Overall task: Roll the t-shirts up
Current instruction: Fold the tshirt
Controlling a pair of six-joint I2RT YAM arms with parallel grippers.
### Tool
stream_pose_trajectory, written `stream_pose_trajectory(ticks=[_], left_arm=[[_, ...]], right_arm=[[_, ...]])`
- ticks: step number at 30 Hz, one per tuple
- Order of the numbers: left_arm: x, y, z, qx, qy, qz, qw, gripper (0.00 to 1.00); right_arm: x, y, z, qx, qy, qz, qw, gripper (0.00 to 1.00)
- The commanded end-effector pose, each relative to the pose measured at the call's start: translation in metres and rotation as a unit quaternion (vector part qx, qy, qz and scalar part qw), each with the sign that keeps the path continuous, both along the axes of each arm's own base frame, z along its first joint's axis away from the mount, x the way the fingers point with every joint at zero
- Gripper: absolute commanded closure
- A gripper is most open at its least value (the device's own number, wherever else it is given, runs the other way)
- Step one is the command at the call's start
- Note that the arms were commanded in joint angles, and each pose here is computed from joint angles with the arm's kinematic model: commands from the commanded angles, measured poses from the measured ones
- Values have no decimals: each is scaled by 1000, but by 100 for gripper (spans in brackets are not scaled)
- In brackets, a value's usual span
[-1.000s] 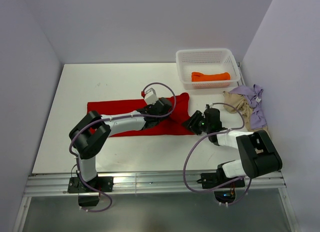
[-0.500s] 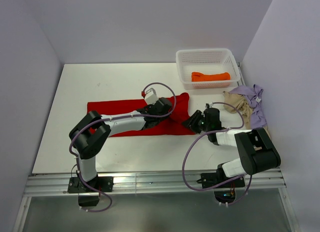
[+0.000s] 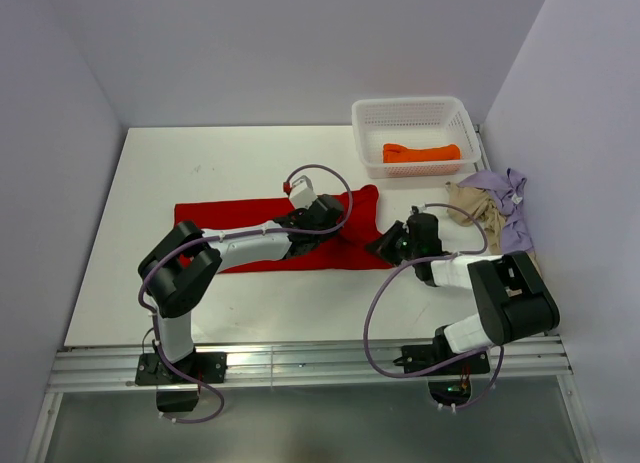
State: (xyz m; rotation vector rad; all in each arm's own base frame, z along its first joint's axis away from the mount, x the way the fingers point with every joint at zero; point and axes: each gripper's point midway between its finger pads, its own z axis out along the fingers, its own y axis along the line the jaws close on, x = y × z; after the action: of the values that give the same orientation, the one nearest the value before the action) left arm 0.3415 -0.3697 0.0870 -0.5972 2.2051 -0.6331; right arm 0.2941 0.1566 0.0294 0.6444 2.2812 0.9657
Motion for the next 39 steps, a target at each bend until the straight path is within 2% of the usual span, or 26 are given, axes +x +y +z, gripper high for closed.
stream_pose_trajectory(ticks=[1, 13, 33, 37, 38, 39], left_arm=[[2, -2, 14, -20, -9, 3, 1000, 100], [-8, 3, 1, -24, 6, 0, 1000, 100], [-42, -12, -24, -5, 35, -13, 999, 99], [-49, -9, -26, -11, 34, -15, 999, 88], [-52, -8, -30, -9, 34, -16, 999, 76], [-53, -6, -29, -9, 34, -14, 999, 71]], right_arm=[[12, -3, 18, -3, -7, -11, 1000, 100], [-2, -5, 15, 7, 39, 8, 999, 100], [-6, -23, 11, 16, 47, 11, 999, 100], [-8, -27, 7, 13, 50, 7, 999, 100], [-8, -27, 7, 13, 49, 6, 999, 100], [-8, -28, 8, 13, 46, 6, 999, 100]])
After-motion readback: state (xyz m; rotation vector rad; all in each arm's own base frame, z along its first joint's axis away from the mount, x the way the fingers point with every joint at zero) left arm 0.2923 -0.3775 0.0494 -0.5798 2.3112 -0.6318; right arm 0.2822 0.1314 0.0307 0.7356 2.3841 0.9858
